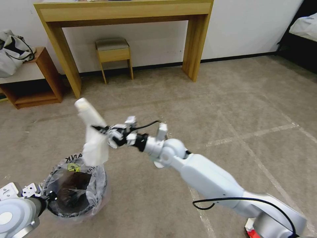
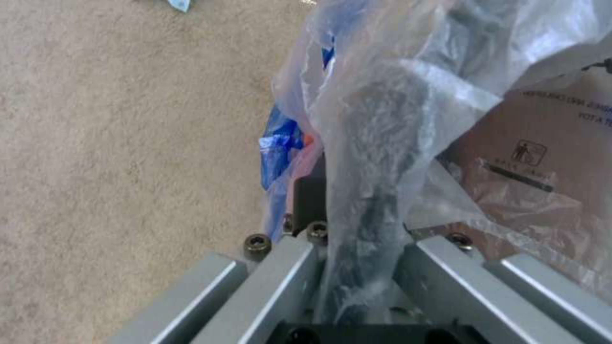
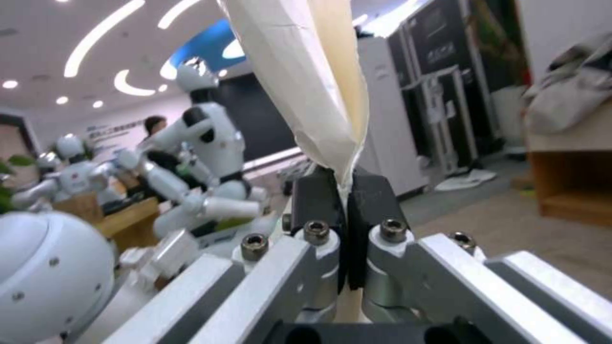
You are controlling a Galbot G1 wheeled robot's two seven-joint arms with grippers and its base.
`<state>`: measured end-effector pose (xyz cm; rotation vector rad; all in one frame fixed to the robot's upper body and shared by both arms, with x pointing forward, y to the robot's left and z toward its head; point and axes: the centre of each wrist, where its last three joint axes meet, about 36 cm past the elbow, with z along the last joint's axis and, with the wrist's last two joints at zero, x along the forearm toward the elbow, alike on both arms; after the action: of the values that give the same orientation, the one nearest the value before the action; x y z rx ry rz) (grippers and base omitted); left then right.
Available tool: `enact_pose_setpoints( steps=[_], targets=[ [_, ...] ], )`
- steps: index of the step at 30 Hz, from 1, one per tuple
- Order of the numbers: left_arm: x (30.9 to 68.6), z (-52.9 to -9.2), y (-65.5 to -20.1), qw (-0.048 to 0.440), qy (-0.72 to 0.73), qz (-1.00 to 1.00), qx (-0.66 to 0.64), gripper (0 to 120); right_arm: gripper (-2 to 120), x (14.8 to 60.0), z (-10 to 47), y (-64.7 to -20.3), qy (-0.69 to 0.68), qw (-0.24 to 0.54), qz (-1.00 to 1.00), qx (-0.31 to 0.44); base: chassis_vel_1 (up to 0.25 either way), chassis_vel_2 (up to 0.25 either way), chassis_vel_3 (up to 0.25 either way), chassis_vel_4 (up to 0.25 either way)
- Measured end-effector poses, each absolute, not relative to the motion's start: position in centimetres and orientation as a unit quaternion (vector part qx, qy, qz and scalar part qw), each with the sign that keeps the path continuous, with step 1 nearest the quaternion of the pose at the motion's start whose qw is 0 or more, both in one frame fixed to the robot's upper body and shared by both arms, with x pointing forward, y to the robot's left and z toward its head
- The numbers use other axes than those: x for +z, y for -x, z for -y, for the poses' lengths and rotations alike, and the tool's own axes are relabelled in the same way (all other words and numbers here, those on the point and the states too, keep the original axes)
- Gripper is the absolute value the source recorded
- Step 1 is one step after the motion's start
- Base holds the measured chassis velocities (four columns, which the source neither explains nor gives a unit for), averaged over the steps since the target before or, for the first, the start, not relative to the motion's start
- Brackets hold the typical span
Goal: Pick up the trash bin and place the garbage on the floor into it.
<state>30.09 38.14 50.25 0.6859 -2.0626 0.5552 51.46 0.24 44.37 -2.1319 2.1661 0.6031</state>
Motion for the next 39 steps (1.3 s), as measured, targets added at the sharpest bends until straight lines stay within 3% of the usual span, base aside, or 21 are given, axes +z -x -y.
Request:
enact_pose_setpoints(
  steps=[8,20,39],
  targets=[
    [50.6,-38.6,-29.6,0.433,-0.282,0.829,0.216,0,0,40.2,-2.2,-49.4,0.704,-0.012,-0.686,0.186,0.000,0.000,0.000,0.000],
    [50.7,-38.1,-29.3,0.432,-0.277,0.829,0.221,0,0,37.5,-5.2,-47.8,0.710,-0.033,-0.679,0.183,0.000,0.000,0.000,0.000],
    [51.1,-37.2,-28.1,0.438,-0.269,0.830,0.215,0,0,34.3,-7.2,-49.9,0.687,-0.039,-0.707,0.164,0.000,0.000,0.000,0.000]
  ],
)
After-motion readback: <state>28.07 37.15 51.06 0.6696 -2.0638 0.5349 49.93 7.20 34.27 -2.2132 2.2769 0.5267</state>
